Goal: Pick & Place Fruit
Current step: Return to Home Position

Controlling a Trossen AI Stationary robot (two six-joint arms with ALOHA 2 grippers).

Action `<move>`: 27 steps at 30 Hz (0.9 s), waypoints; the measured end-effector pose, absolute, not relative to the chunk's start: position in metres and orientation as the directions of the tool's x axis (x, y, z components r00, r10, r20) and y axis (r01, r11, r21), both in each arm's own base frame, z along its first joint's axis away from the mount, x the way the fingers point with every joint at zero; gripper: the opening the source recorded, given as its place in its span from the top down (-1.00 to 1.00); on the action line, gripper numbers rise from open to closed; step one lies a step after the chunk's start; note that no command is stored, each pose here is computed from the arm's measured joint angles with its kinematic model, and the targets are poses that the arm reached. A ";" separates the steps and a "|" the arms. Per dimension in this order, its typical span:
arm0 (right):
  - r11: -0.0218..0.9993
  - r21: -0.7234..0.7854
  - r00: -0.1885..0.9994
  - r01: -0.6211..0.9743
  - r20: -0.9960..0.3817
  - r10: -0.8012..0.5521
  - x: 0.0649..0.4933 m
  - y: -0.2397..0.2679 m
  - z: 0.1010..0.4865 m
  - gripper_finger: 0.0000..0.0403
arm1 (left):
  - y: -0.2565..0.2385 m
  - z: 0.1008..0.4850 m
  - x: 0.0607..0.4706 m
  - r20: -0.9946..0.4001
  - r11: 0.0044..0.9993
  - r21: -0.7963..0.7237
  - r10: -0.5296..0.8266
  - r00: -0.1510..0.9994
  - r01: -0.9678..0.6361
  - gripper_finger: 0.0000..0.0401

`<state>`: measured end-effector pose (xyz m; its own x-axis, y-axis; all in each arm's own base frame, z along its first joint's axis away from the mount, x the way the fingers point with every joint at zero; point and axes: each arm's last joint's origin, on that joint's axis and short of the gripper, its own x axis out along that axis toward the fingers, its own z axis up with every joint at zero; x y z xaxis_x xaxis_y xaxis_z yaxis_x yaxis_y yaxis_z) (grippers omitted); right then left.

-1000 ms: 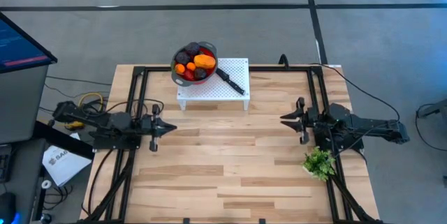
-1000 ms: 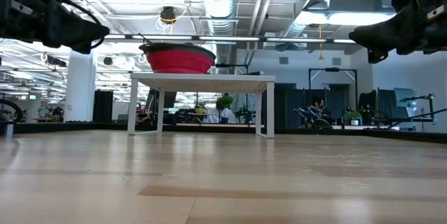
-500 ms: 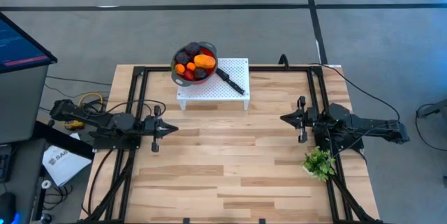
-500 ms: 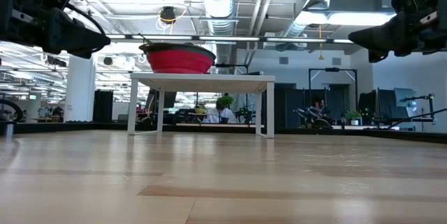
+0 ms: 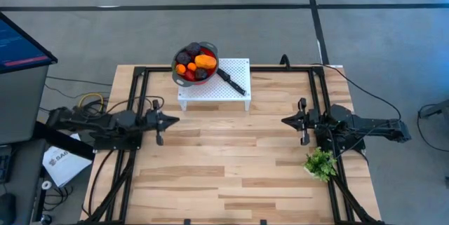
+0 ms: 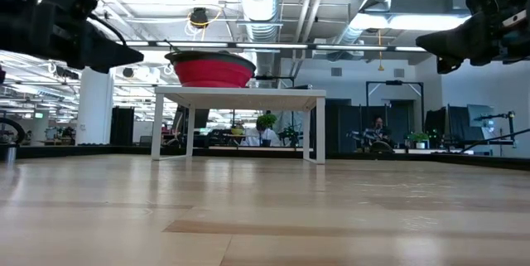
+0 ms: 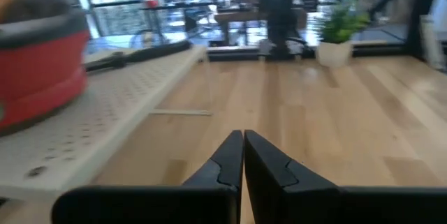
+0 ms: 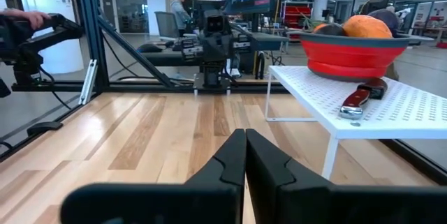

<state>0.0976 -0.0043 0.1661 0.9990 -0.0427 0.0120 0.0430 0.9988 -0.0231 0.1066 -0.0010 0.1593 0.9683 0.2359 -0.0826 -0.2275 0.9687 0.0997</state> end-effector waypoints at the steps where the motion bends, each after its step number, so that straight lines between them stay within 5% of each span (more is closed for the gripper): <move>1: 0.999 -0.023 0.999 0.043 0.012 -0.043 0.098 -0.004 0.166 0.99 | 0.000 0.160 0.106 -0.072 0.967 0.096 0.244 0.967 -0.236 0.96; 11: 0.999 -0.026 0.999 0.041 0.011 -0.041 0.098 -0.004 0.166 1.00 | 0.000 0.182 0.095 0.168 0.970 0.011 0.236 0.957 -0.242 0.96; 27: 1.000 -0.026 1.000 0.009 -0.001 -0.009 0.099 -0.002 0.165 1.00 | 0.000 0.179 0.099 0.131 0.971 0.024 0.234 0.963 -0.240 0.97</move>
<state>0.0986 -0.0017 0.1650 1.0000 -0.0092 -0.0014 0.0091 0.9996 -0.0262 0.0990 -0.0003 0.1793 0.9632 0.2345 0.1313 -0.2396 0.9706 0.0244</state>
